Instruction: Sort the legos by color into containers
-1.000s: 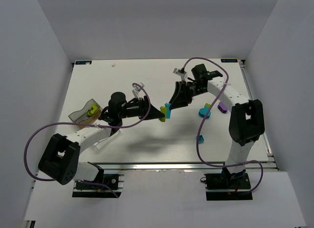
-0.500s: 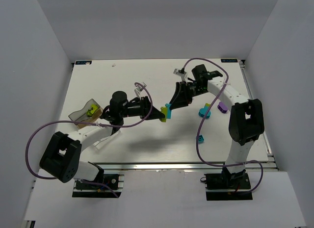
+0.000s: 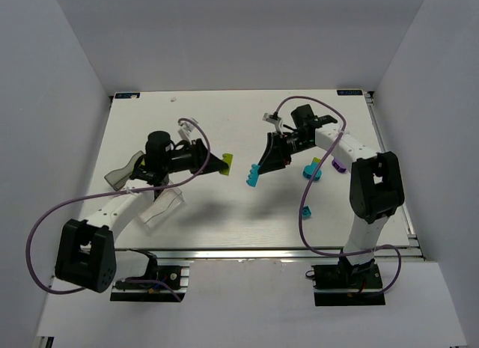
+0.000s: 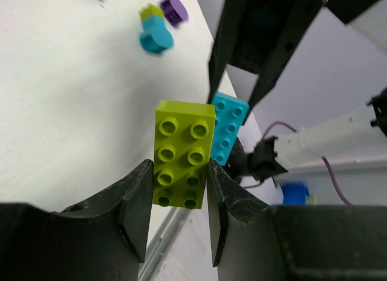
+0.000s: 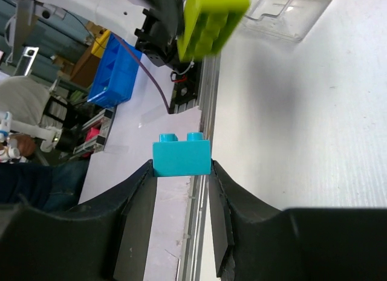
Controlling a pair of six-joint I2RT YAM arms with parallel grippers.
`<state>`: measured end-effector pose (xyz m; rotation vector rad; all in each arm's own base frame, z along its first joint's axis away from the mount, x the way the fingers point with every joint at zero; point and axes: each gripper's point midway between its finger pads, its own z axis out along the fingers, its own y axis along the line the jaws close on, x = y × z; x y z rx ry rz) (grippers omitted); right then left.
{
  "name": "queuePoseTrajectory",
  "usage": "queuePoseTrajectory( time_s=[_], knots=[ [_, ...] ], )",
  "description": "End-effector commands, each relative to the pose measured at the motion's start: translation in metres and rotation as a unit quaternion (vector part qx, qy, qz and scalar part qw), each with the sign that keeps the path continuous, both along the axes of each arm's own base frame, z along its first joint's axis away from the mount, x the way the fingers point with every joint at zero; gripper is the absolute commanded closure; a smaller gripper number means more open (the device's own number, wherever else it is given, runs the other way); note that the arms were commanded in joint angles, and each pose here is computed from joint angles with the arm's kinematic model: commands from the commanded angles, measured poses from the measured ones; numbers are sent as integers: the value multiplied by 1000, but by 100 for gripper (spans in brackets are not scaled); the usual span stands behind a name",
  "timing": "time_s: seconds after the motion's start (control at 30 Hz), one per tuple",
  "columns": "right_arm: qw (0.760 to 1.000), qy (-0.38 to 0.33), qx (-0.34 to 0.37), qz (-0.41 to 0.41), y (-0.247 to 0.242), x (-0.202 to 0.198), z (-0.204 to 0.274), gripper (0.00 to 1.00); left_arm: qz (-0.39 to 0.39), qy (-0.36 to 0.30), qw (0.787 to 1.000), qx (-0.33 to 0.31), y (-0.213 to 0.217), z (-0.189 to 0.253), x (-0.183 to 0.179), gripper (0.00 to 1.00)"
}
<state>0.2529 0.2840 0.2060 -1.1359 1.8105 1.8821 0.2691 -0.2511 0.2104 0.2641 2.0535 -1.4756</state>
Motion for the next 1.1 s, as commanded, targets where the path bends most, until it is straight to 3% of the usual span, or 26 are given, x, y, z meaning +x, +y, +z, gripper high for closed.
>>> queuePoseTrajectory(
  time_s=[0.0,0.13,0.2,0.23,0.27,0.33,0.37,0.5,0.63,0.83,0.97,1.07],
  knots=[
    [999,-41,10,-5,-2,0,16,100,29,-33,999,4,24,19,7,100],
    [998,-55,-5,-14,-3,4,11,100,61,-15,997,40,45,8,14,100],
    [997,-73,-15,-22,-2,9,10,100,132,-23,987,88,74,0,37,100],
    [996,-82,-31,-33,-4,11,5,100,157,7,981,117,88,-13,38,100],
    [995,-83,-38,-40,-4,13,4,100,228,11,961,156,119,-18,57,100],
    [992,-101,-55,-57,-6,19,-3,100,291,40,931,218,156,-36,62,100],
    [991,-104,-61,-66,-6,20,-1,100,358,49,897,256,191,-41,71,100],
    [983,-129,-88,-96,-8,31,-6,100,474,68,820,313,263,-32,82,100],
    [978,-141,-100,-112,-10,36,-9,100,500,83,770,387,304,-37,88,100],
    [977,-147,-100,-117,-12,35,-7,100,483,112,730,471,340,-57,93,100],
    [977,-147,-102,-117,-13,33,-10,100,464,116,718,506,350,-69,93,100],
    [977,-144,-102,-116,-12,33,-12,100,442,104,722,523,352,-75,98,100]
  ],
)
